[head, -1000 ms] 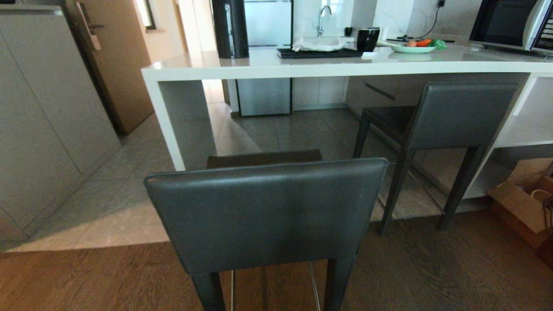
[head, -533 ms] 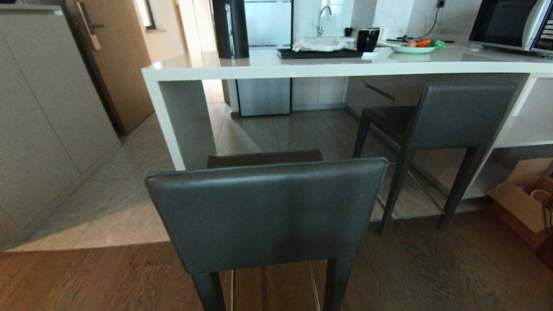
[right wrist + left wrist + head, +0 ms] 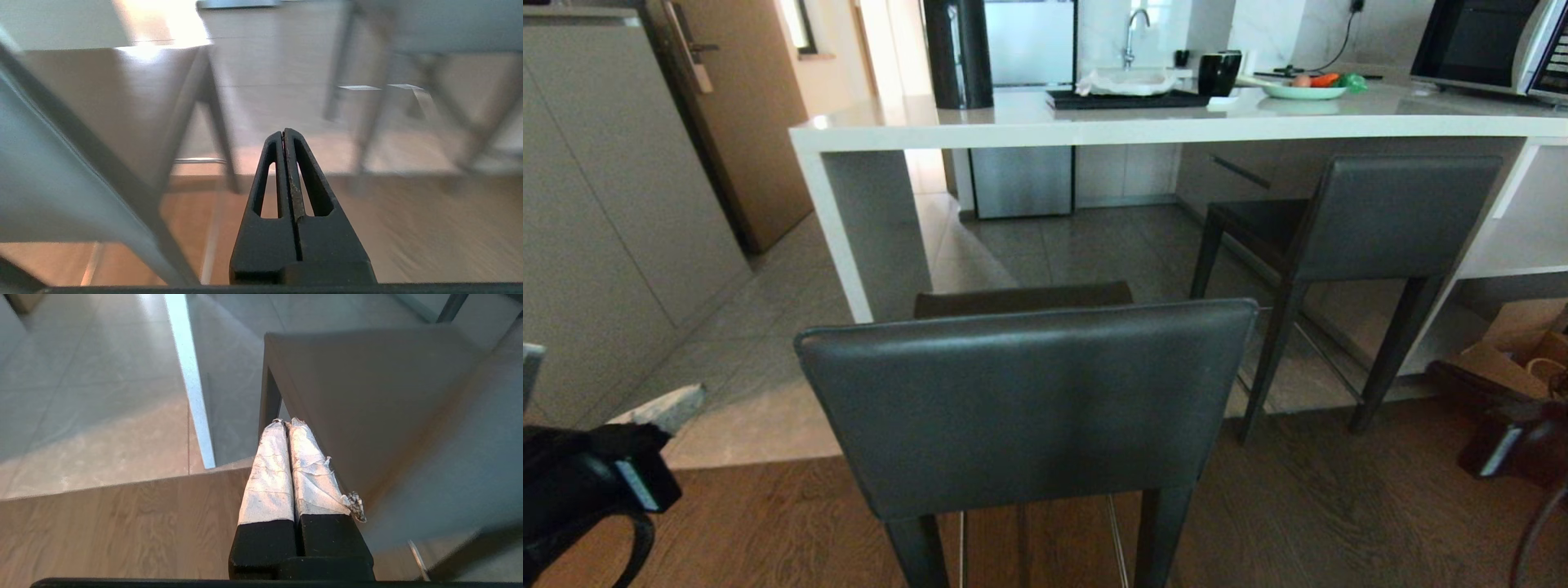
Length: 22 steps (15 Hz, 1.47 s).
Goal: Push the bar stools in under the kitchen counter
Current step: Push the gray chair back under the dining table
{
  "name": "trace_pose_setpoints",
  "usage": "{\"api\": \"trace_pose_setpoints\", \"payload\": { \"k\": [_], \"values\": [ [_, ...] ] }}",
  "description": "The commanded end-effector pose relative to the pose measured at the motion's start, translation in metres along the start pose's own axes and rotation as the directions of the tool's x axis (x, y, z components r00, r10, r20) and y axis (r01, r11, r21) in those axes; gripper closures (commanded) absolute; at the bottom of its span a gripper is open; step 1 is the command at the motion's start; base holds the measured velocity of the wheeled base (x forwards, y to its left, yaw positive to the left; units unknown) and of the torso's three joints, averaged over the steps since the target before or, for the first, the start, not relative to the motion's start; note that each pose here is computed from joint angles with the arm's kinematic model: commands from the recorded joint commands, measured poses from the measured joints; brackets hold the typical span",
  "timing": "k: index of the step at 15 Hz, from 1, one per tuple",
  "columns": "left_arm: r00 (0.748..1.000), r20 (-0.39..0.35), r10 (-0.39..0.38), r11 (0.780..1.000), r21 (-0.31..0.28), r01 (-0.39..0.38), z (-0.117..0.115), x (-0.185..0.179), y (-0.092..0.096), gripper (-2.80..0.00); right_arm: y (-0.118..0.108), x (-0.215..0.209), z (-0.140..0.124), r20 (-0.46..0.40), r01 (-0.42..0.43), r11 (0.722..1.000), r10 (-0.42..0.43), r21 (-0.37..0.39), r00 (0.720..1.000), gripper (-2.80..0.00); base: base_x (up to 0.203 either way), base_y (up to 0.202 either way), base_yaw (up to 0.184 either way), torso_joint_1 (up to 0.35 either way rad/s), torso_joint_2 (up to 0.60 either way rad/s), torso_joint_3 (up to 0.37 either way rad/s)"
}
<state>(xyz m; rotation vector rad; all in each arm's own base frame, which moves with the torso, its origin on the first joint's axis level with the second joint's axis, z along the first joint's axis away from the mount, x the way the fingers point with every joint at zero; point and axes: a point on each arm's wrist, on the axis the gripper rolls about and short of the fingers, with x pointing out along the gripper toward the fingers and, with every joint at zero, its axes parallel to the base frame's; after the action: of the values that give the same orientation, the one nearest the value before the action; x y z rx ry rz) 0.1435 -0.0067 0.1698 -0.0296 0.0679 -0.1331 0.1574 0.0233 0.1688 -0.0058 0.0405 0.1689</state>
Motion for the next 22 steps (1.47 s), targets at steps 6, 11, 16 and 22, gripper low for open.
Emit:
{"api": "trace_pose_setpoints", "payload": {
  "k": [6,11,16,22],
  "values": [
    [0.999,-0.042,-0.006,1.0,-0.007,0.006,-0.059,0.074,0.006,0.0,0.055,0.073,-0.024,0.008,-0.148,0.989,0.148,-0.011,0.989,0.0,0.0,0.0,0.0,0.0,0.0,0.0],
    [0.999,-0.022,-0.047,0.999,-0.002,0.047,-0.056,0.08,-0.003,0.0,0.065,0.093,-0.025,0.01,-0.159,0.987,0.159,-0.012,0.987,0.0,0.0,0.0,0.0,0.0,0.0,0.0],
    [0.998,0.001,-0.065,0.998,-0.001,0.065,-0.052,0.091,-0.008,0.0,0.083,0.111,-0.021,0.046,-0.168,0.986,0.168,-0.01,0.985,0.0,0.0,0.0,0.0,0.0,0.0,0.0],
    [0.994,0.012,-0.106,0.994,0.002,0.106,-0.05,0.093,-0.018,0.0,0.105,0.105,-0.02,0.05,-0.211,0.977,0.211,-0.019,0.976,0.0,0.0,0.0,0.0,0.0,0.0,0.0]
  ]
}}
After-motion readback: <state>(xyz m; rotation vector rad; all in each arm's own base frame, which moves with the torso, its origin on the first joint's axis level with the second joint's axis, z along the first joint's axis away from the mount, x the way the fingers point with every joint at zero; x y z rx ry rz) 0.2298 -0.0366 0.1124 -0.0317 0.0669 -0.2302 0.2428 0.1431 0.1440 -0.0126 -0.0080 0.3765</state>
